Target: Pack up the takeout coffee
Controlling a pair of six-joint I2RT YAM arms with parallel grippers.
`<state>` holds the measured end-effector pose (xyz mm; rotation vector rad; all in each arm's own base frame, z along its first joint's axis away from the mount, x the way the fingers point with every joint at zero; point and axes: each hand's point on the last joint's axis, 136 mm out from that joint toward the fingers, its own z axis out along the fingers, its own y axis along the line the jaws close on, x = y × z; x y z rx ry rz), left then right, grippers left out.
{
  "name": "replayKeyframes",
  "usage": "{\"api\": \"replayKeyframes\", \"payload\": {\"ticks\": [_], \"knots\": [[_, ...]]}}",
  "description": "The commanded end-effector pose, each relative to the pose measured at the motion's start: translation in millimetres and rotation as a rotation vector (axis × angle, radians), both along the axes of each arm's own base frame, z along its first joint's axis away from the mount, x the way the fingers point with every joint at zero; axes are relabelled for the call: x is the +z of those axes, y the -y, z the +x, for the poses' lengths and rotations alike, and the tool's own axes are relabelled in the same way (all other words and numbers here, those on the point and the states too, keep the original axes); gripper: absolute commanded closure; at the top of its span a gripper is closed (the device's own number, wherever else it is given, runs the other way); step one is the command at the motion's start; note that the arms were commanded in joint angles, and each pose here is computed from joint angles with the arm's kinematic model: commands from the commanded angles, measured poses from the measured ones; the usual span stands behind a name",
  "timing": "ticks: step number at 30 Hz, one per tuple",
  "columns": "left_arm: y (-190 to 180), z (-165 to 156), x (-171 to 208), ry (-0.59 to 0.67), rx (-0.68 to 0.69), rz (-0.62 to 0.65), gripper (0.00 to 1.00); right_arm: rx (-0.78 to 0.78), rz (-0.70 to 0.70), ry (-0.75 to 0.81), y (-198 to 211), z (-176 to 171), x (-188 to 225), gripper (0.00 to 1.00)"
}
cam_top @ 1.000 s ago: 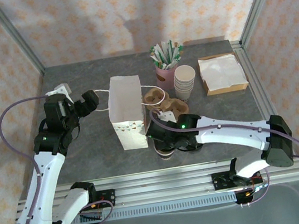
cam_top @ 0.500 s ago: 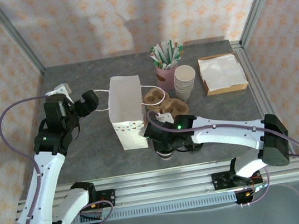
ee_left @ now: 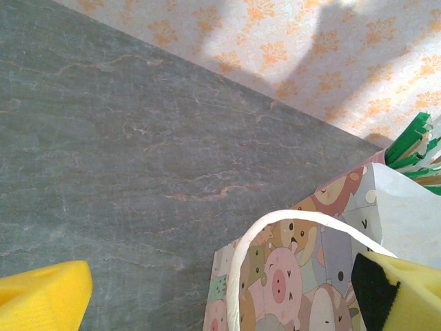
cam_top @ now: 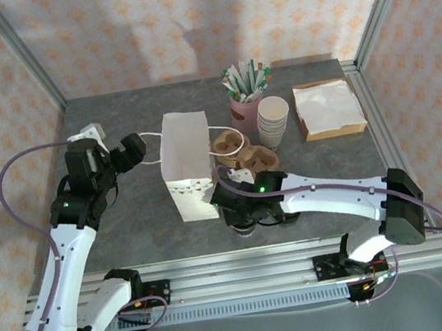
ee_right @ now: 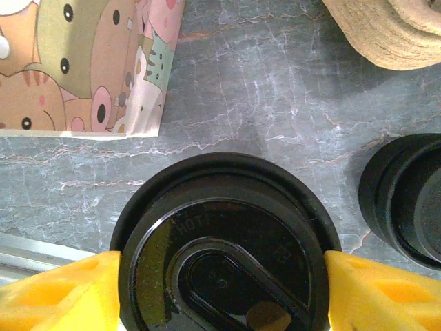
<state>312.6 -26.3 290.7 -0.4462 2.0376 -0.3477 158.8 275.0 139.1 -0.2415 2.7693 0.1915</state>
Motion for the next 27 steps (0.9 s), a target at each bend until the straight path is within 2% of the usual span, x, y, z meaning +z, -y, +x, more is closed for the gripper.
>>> {"api": "replayKeyframes", "payload": {"ticks": [1, 27], "knots": [[-0.9, -1.2, 10.8, 0.016, 0.003, 0.024, 0.02, 0.000, -0.070, -0.003, 6.7, -1.6, -7.2, 0.29], [-1.9, -0.7, 8.9, 0.009, 0.009, 0.028, 0.02, -0.031, -0.269, -0.070, 42.4, -28.4, -60.3, 0.29]]}}
